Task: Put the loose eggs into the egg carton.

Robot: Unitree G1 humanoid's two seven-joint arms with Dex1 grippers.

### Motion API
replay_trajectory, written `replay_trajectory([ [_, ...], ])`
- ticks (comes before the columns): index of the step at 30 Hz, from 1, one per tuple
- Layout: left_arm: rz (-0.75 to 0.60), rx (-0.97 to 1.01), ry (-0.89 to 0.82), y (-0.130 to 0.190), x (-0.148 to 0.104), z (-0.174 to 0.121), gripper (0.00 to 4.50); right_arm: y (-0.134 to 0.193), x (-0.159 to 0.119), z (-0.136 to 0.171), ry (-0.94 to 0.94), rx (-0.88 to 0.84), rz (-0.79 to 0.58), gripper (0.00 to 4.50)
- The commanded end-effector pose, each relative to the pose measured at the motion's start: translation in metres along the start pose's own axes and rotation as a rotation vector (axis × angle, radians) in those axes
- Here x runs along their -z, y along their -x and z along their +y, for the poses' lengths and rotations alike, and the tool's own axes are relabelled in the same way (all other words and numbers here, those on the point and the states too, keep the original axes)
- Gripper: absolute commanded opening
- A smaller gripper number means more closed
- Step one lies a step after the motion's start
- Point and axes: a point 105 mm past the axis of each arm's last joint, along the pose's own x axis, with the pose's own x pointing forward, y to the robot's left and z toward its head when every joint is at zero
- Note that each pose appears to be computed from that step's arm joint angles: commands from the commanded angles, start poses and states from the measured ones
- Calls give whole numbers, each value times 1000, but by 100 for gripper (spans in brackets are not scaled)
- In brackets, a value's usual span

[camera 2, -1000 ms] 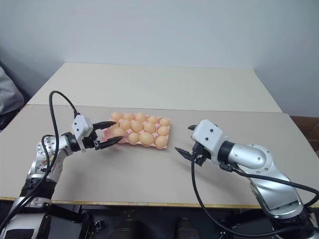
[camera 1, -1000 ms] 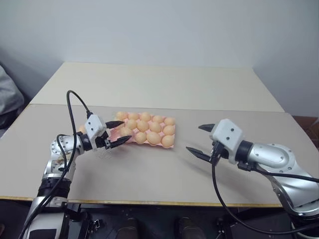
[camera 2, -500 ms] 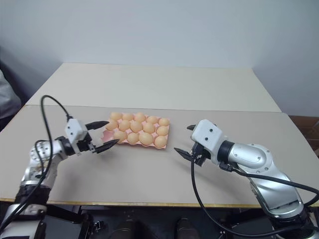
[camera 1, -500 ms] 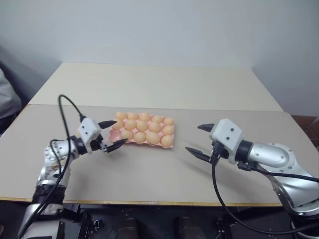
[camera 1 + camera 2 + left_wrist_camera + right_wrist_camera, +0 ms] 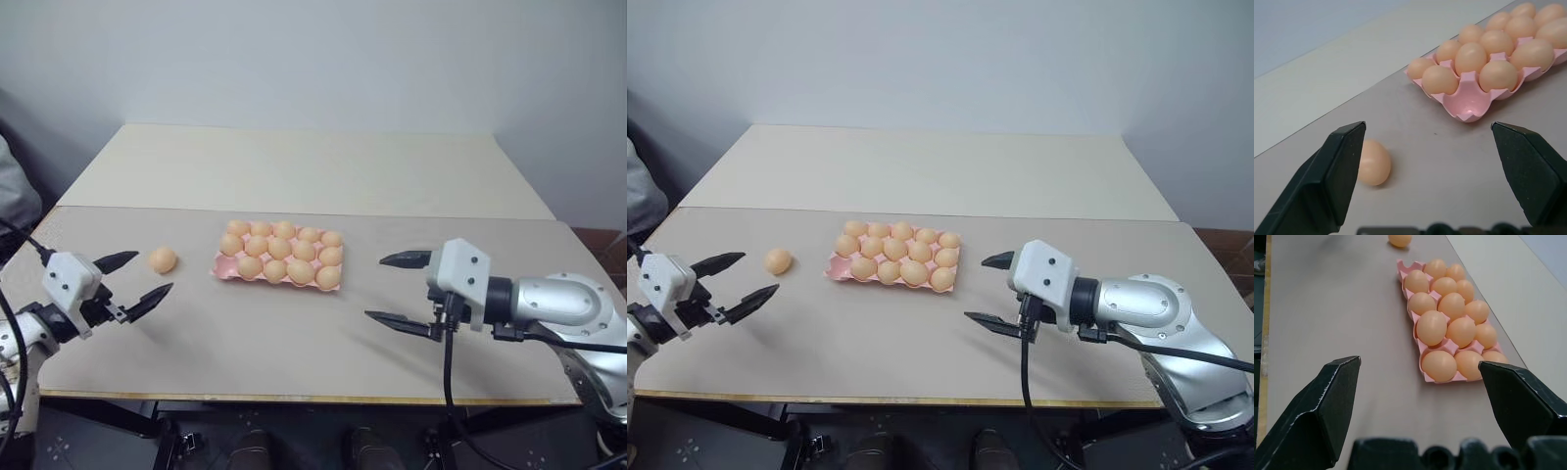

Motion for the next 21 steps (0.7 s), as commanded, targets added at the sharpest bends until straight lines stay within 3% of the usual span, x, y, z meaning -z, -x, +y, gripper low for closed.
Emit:
replay_trajectory([
  [1,-32,-38,-32,7,-13,5,447,-1,-5,-3,46,-2,-17,450],
  [8,-24,-149,-23,9,-12,18,447,-5,-4,-4,54,-12,-25,450],
  [15,-10,-267,120,-21,-3,41,447,-7,-4,-3,44,-9,-24,450],
  [21,77,-252,150,-49,17,40,447,-5,0,-1,32,5,6,450],
])
